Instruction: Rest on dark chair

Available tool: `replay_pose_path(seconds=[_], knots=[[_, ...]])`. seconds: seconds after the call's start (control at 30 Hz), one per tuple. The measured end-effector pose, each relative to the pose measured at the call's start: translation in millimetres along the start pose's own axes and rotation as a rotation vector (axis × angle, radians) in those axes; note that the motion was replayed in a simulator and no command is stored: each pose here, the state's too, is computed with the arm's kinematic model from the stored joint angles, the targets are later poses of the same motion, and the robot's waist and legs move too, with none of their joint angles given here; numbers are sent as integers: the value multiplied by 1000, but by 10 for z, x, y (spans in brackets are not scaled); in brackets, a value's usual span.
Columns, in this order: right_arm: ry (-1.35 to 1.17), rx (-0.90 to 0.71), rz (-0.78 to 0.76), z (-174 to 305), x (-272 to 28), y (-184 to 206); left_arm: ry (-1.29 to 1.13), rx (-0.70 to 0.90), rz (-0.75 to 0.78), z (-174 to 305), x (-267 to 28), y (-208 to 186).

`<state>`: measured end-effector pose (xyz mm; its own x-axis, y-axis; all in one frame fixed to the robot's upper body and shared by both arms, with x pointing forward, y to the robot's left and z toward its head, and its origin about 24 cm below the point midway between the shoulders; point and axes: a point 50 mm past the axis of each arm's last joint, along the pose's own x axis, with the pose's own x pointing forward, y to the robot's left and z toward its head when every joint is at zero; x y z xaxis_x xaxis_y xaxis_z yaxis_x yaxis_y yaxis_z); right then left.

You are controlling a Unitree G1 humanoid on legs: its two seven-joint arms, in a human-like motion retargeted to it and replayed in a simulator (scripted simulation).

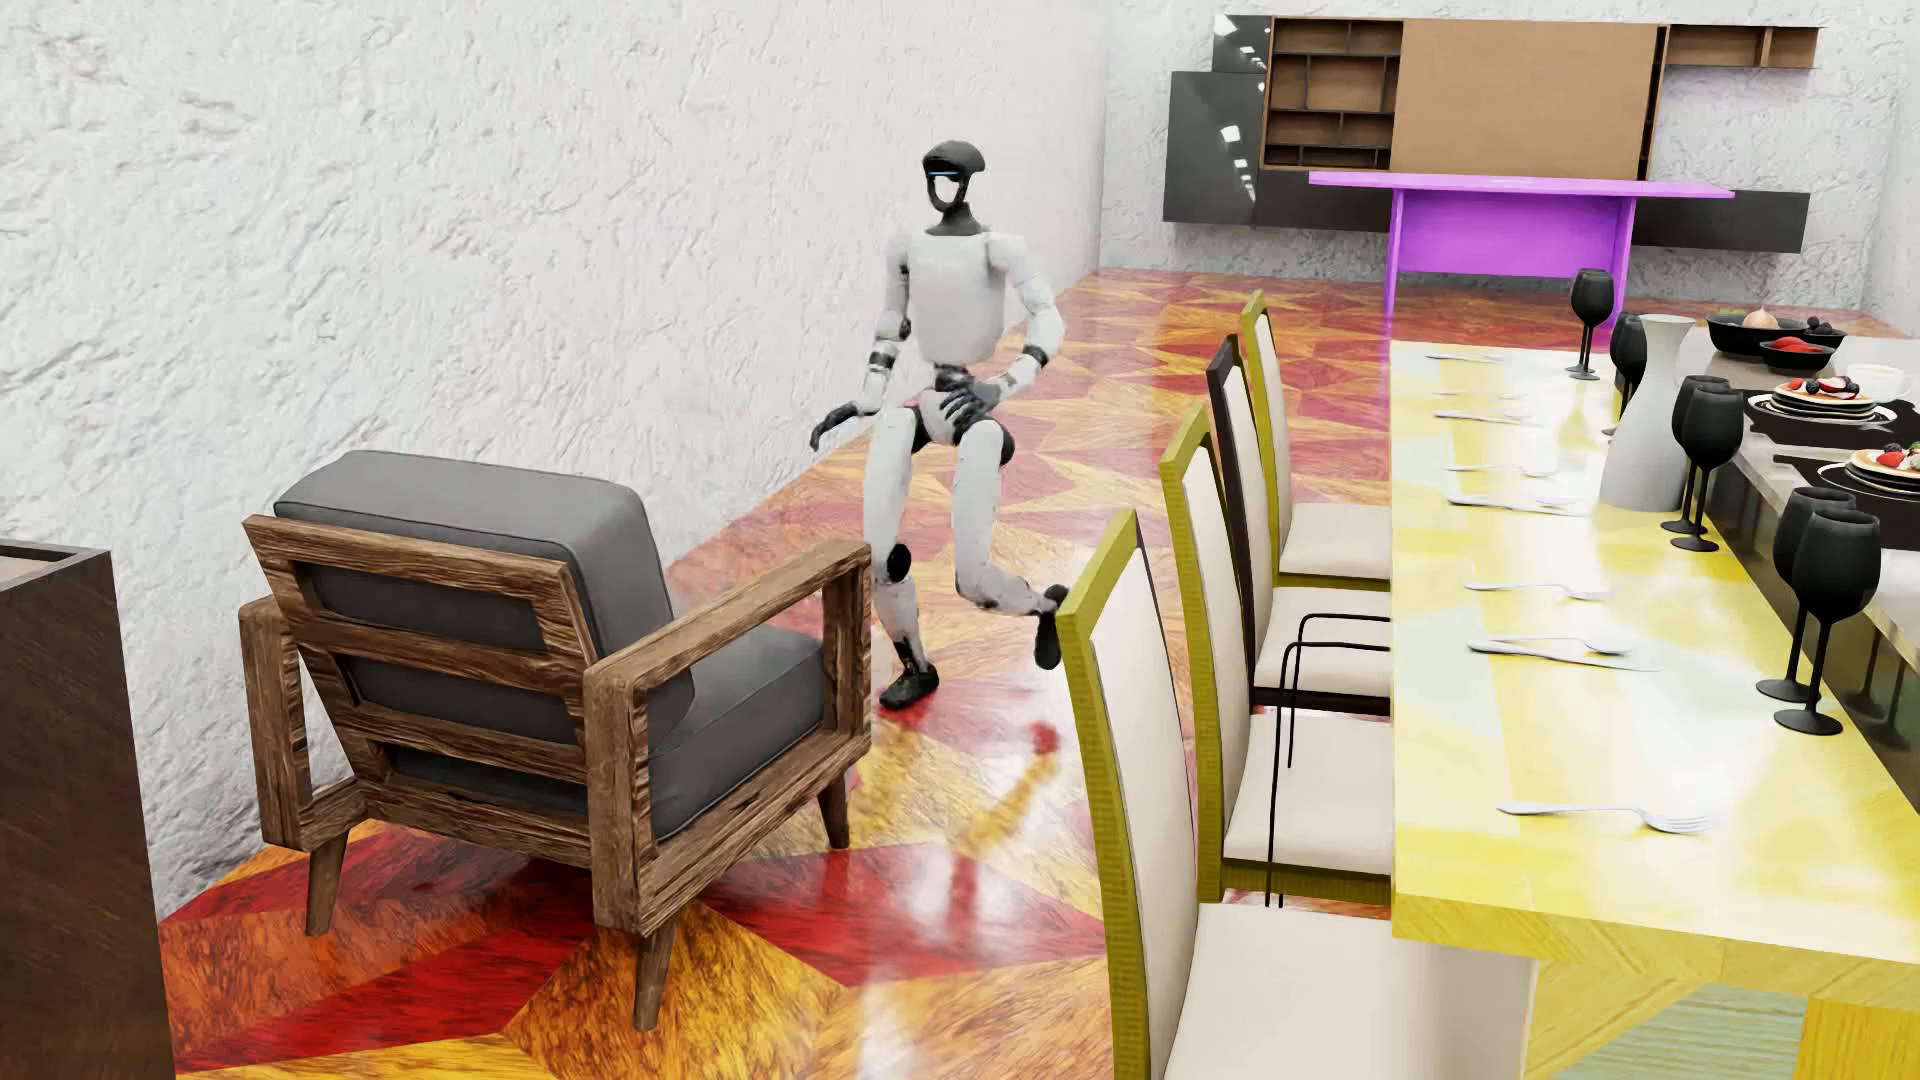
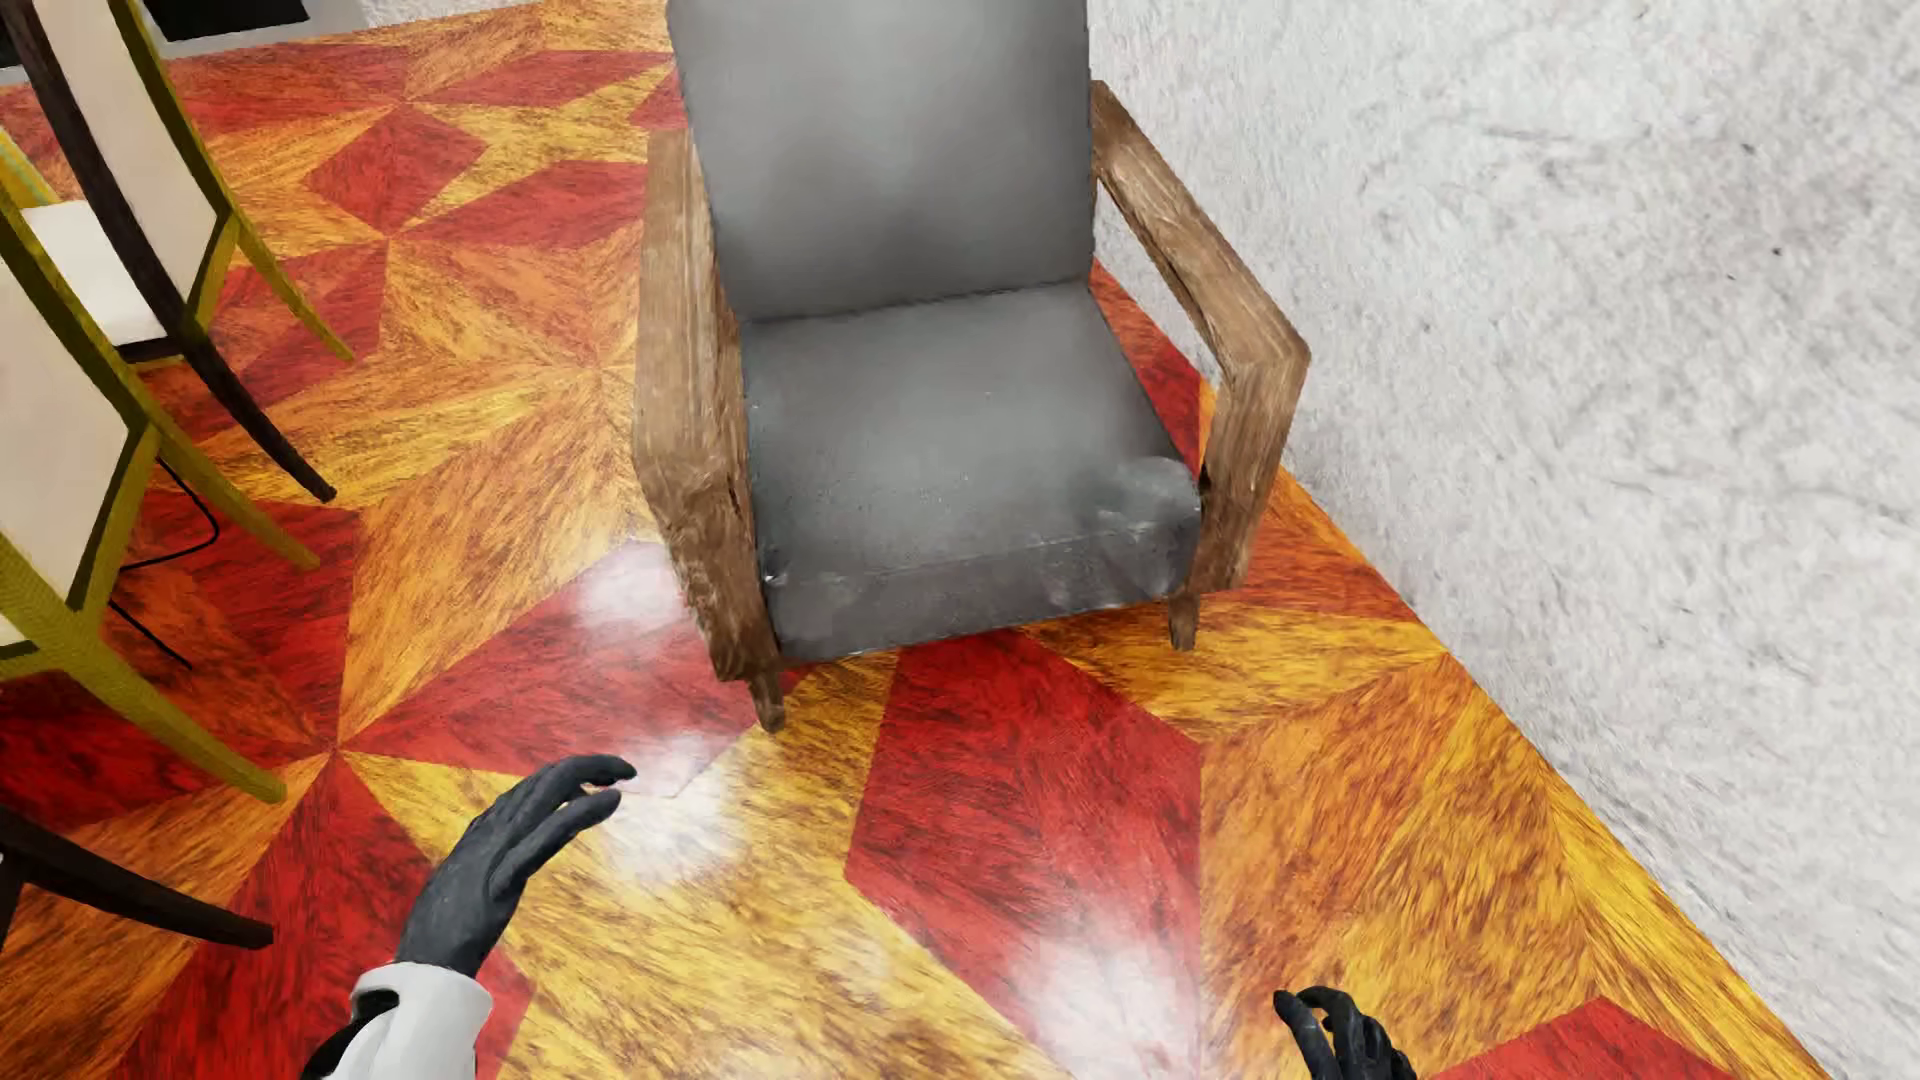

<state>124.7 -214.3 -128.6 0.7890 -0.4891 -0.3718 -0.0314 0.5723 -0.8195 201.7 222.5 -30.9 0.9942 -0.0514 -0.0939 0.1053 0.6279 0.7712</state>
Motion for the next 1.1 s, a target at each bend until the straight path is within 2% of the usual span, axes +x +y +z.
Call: replay_pose_path(seconds=[0.03, 0.07, 0.13, 0.2, 0.27, 0.33, 0.37, 0.4, 0.43, 0.47, 0.5, 0.53, 0.6, 0.67, 0.7, 0.77, 0.8, 0.83, 0.87, 0.9, 0.93, 0.97, 1.0, 1.03, 1.07, 1.1], knots=[[-68, 105, 30, 307, 107, -33, 28, -18, -41, -31, -33, -65], [-171, 141, 42, 508, 117, -48, 81, -51, -21, -106, -92, -75], [-375, 110, 124, 852, 214, -159, 100, -60, 67, -140, -117, -11], [-562, 67, 203, 1179, 228, -244, 134, -4, 110, -174, -111, 76], [-700, 59, 241, 1343, 23, -122, 226, 48, 149, -329, -288, 209], [-695, 157, 95, 1392, -23, -197, 266, 81, 144, -450, -412, 280], [-622, 150, -4, 1207, 93, -368, 241, 104, 2, -440, -444, 130], [-577, 141, -52, 1119, 138, -420, 265, 124, -76, -536, -509, 85], [-429, 120, -124, 963, 252, -429, 255, 180, -238, -591, -470, -19], [-310, 122, -252, 881, 337, -492, 228, 271, -323, -624, -383, -117], [-250, 186, -285, 877, 324, -460, 282, 349, -402, -731, -356, -93], [-228, 177, -245, 786, 293, -414, 353, 328, -460, -808, -364, -117], [-336, 120, -178, 806, 353, -518, 386, 291, -363, -792, -204, -31], [-491, -12, -206, 919, 528, -846, 361, 261, -163, -673, 10, -41], [-613, -90, -210, 1086, 561, -905, 417, 192, -139, -681, 28, -83], [-910, -224, -178, 1720, 609, -1011, 439, 20, -105, -596, 239, -16], [-1065, -288, -204, 2112, 586, -1087, 416, -102, 7, -492, 328, -22], [-1180, -373, -261, 2533, 547, -1233, 453, -143, 210, -442, 356, 42], [-1379, -367, -395, 3253, 315, -1598, 450, -170, 428, -346, 417, 175], [-1588, -388, -575, 3965, -118, -2049, 404, -167, 548, -270, 434, 284], [-1719, -433, -774, 4398, -550, -2467, 325, -164, 569, -186, 482, 382], [-1805, -419, -933, 4659, -995, -2860, 230, -139, 551, -83, 562, 520], [-1877, -401, -1033, 4777, -1345, -3073, 149, -86, 603, -7, 576, 713], [-1925, -415, -1196, 4857, -1732, -3337, 97, -48, 701, 79, 603, 891], [-2009, -392, -1262, 4868, -2044, -3443, 51, -38, 809, 157, 594, 1091], [-2017, -418, -1272, 4843, -2051, -3450, -34, -37, 857, 271, 601, 1229]])
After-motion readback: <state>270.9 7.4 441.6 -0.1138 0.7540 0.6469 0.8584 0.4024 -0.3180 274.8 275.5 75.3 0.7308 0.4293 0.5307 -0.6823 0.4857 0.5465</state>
